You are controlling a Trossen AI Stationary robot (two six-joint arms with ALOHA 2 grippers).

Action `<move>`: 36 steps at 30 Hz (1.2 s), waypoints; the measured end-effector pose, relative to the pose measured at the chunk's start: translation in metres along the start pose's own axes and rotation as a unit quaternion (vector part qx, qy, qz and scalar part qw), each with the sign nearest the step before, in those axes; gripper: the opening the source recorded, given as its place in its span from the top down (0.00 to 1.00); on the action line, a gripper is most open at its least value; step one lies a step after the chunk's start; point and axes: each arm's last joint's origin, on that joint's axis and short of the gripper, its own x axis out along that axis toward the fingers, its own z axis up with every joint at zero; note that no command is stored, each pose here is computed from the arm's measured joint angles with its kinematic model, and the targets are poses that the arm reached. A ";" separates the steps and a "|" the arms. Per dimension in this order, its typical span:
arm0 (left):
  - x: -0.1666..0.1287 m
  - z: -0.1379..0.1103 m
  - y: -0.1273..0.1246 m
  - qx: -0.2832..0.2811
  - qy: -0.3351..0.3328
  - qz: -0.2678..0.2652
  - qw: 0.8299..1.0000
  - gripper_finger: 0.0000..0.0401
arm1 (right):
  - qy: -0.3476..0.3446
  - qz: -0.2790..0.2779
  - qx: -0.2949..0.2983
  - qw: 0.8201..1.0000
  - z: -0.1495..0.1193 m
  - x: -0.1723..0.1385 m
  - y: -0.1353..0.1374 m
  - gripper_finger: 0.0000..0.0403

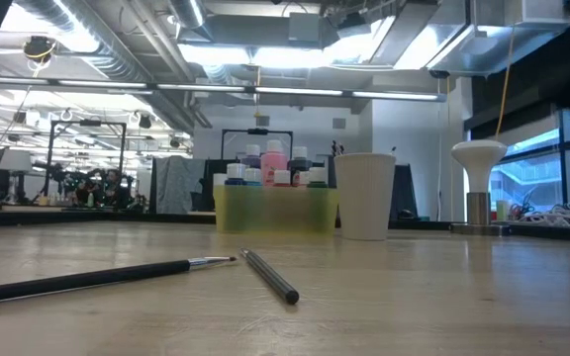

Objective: Pick & Place Paint Supplies
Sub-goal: Put the black paintbrush into the white cup

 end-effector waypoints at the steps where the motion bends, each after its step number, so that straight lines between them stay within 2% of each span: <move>1: 0.000 0.000 0.000 0.000 0.000 0.000 1.000 0.44 | -0.012 -0.011 -0.001 1.000 0.004 -0.005 0.002 1.00; 6: 0.000 0.000 0.000 0.000 -0.001 0.000 1.000 0.44 | -0.091 -0.102 -0.023 0.990 0.022 -0.043 0.010 1.00; 10: 0.000 0.000 0.000 0.000 -0.001 0.000 1.000 0.44 | -0.094 -0.188 -0.029 0.977 0.025 -0.081 -0.001 1.00; 14: 0.000 0.000 0.000 0.000 -0.001 0.000 1.000 0.44 | -0.122 -0.217 -0.016 0.968 0.031 -0.123 -0.018 1.00; 18: 0.000 0.000 0.000 0.000 -0.001 0.000 1.000 0.44 | -0.209 -0.233 -0.010 0.950 0.035 -0.163 -0.040 1.00; 20: 0.000 0.000 0.000 0.000 -0.001 0.000 1.000 0.44 | -0.267 -0.256 0.009 0.929 0.034 -0.183 -0.058 1.00; 23: 0.000 0.000 0.000 0.000 -0.001 0.000 1.000 0.44 | -0.353 -0.293 0.065 0.886 0.025 -0.216 -0.096 1.00; 28: 0.000 0.000 0.000 0.000 -0.001 0.000 1.000 0.44 | -0.488 -0.298 0.168 0.803 -0.004 -0.246 -0.150 1.00; 29: 0.000 0.000 0.000 -0.001 -0.002 -0.001 1.000 0.44 | -0.503 -0.294 0.185 0.791 -0.011 -0.245 -0.159 1.00; 32: 0.000 0.001 0.000 -0.001 -0.003 0.000 1.000 0.44 | -0.511 -0.283 0.218 0.782 -0.030 -0.232 -0.175 1.00; 36: 0.000 0.001 0.000 -0.001 -0.003 0.000 1.000 0.44 | -0.515 -0.285 0.248 0.770 -0.050 -0.200 -0.186 1.00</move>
